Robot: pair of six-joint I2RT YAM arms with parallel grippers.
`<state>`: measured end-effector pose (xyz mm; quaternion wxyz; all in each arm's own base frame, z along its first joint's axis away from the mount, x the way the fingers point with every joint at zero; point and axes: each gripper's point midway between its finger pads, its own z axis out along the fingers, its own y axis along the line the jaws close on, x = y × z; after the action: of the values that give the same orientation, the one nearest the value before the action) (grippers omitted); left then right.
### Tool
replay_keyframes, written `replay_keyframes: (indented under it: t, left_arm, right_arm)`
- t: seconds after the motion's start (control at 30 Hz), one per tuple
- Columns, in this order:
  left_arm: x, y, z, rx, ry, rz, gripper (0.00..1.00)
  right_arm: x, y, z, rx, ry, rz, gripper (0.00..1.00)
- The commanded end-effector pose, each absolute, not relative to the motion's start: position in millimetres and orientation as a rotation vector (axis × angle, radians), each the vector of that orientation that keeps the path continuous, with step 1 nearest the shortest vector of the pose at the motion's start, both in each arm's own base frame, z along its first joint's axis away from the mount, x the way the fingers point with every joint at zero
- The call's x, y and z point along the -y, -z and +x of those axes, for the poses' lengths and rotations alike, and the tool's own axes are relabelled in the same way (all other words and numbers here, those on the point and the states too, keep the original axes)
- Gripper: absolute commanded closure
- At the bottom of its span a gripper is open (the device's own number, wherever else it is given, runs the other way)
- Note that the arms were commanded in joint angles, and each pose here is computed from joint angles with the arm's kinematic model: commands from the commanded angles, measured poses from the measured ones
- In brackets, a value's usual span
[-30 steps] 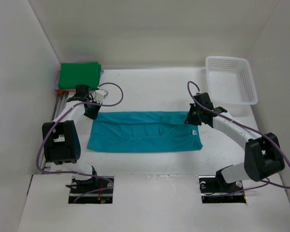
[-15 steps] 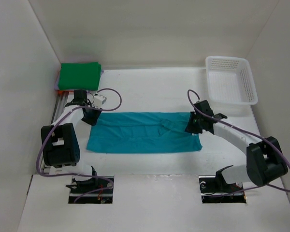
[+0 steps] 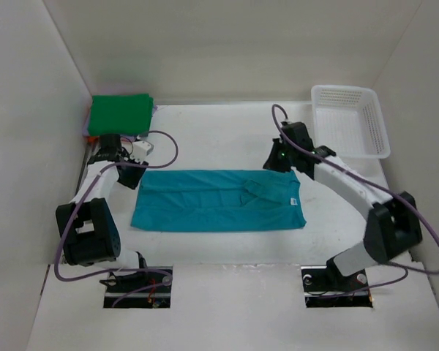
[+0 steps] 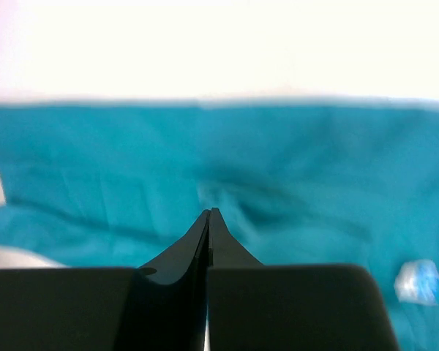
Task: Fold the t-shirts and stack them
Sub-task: Fold the other side of the tshirt into a rectangle
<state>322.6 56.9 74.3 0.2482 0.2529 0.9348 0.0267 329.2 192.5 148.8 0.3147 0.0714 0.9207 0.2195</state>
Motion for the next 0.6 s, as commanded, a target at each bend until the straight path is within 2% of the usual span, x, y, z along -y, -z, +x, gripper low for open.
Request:
replay_keyframes:
  t: [0.0, 0.07, 0.17, 0.57]
  left_arm:
    - [-40, -97, 355, -2.431, -0.084, 0.713, 0.57]
    - [-30, -92, 364, -2.420, -0.069, 0.713, 0.56]
    - [-21, -78, 369, -2.451, -0.044, 0.698, 0.54]
    - [-26, -60, 360, -2.526, -0.032, 0.638, 0.55]
  right_arm:
    - [-218, -136, 375, -2.418, -0.591, 0.150, 1.00]
    - [-230, -125, 394, -2.434, -0.603, 0.140, 1.00]
    - [-253, -104, 396, -2.510, -0.651, 0.079, 1.00]
    - [-269, -61, 299, -2.697, -0.700, -0.022, 1.00]
